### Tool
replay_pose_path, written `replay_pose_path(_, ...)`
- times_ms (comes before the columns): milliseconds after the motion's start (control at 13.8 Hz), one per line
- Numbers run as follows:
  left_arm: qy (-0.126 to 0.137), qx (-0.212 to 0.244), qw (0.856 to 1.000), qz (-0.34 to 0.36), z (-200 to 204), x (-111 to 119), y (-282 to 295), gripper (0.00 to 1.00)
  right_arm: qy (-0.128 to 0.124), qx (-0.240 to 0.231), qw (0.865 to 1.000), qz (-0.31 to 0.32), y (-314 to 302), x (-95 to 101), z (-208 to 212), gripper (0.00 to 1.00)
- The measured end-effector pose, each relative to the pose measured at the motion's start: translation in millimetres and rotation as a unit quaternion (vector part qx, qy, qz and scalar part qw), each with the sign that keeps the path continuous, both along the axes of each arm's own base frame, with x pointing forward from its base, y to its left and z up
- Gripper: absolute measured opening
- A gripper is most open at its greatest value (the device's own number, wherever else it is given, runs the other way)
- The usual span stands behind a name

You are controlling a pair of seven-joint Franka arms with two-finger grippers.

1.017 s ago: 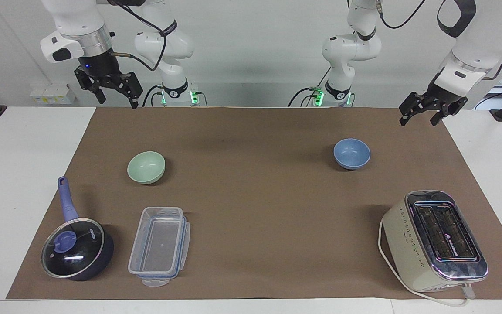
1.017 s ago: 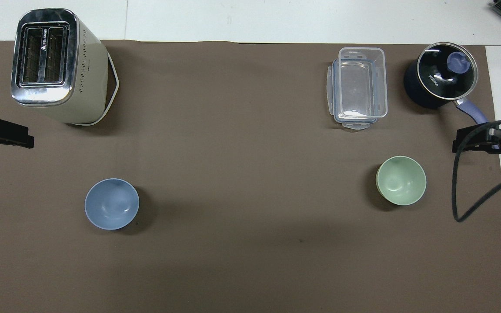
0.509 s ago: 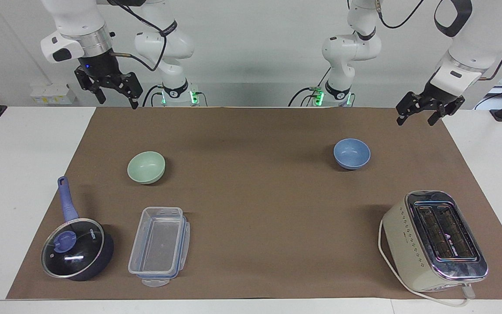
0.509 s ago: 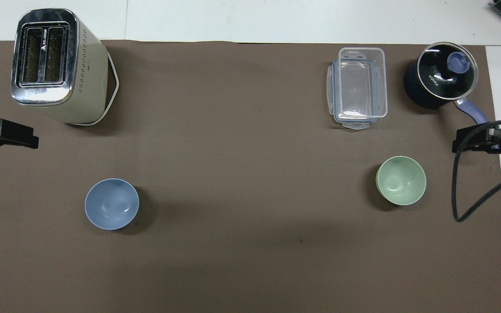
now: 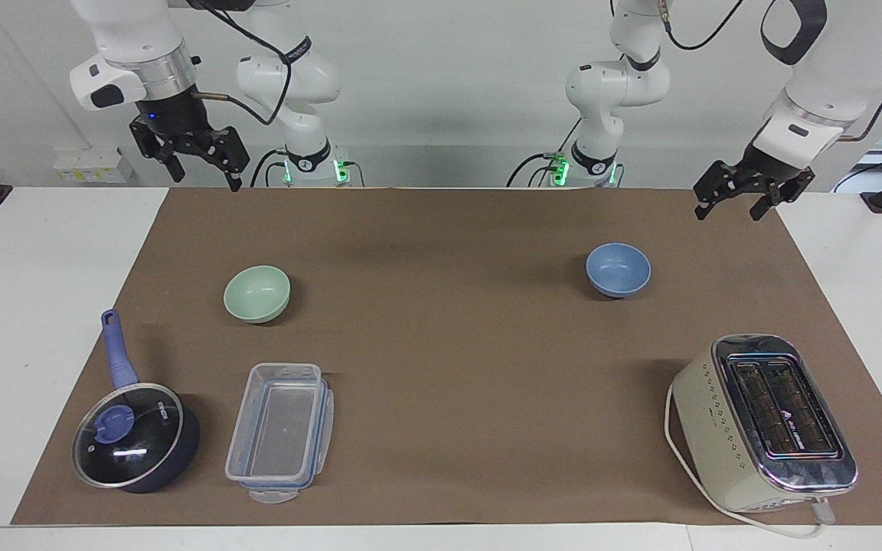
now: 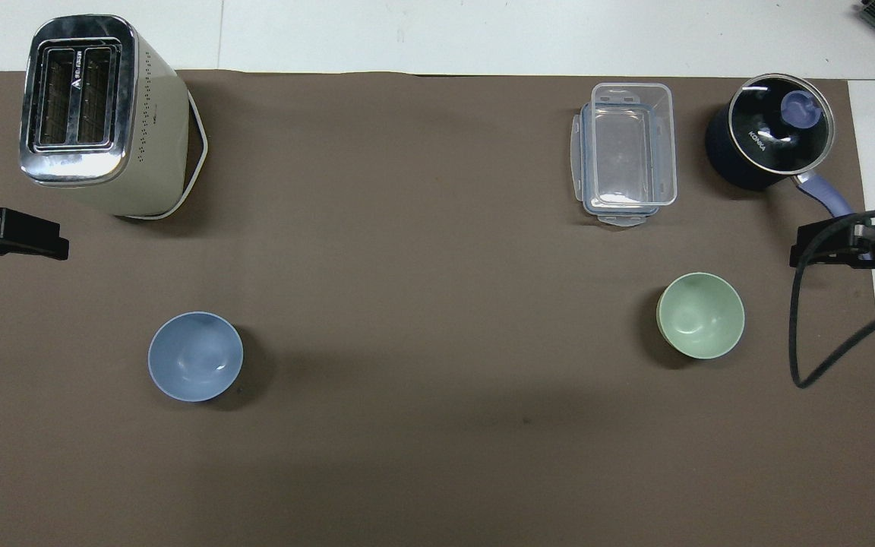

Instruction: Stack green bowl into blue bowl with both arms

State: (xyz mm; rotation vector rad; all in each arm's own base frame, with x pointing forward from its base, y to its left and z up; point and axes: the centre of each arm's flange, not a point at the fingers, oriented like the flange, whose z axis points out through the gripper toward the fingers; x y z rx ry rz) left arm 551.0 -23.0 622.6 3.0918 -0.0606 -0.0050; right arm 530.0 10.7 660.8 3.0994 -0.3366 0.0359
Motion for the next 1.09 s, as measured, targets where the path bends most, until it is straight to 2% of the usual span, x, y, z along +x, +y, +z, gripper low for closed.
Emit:
replay_pose_path(654,0.003,0.0,1.0,-0.008,-2.6,-0.3,4.2,1.0,0.0,0.0,1.0,0.0,-0.1,0.0,0.0,1.0)
replay_pose_path(1090,0.024,0.0,0.999,-0.022,-30.2,-9.7,7.8,1.0,0.0,0.0,1.0,0.0,-0.1,0.0,0.0,1.0)
